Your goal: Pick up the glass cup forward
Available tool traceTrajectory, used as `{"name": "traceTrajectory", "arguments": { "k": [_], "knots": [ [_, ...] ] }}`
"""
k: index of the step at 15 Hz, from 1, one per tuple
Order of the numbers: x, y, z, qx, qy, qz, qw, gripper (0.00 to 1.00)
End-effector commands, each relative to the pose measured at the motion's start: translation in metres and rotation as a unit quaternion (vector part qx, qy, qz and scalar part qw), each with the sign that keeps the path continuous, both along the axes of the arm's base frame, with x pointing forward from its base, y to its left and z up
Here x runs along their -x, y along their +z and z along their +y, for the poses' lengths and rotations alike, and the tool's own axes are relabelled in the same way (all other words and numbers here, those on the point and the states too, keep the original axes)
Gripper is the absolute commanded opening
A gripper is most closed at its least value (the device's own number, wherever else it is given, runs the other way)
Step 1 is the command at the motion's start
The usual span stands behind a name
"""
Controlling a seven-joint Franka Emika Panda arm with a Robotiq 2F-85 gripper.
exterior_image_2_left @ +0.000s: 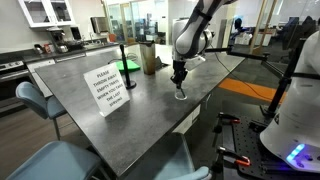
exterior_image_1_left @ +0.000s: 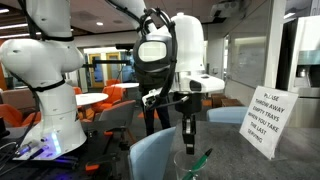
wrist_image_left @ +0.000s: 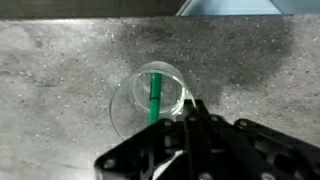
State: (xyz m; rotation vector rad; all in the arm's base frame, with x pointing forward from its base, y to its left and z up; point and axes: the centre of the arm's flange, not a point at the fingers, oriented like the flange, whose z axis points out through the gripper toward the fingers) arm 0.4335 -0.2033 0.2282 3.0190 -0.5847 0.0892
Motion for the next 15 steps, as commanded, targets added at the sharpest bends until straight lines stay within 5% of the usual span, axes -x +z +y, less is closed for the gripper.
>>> {"name": "traceTrajectory", "arguments": {
  "k": [1, 12, 13, 15],
  "knots": [
    [0.0, -0.009, -0.003, 0.0, 0.006, -0.014, 0.9999, 0.01],
    [-0.005, -0.034, -0.011, -0.028, -0.006, -0.019, 0.9994, 0.01],
    [-0.004, -0.032, -0.012, -0.025, -0.008, -0.019, 0.9995, 0.29],
    [-0.002, -0.029, -0.011, -0.025, -0.008, -0.014, 0.9996, 0.37]
  ]
}}
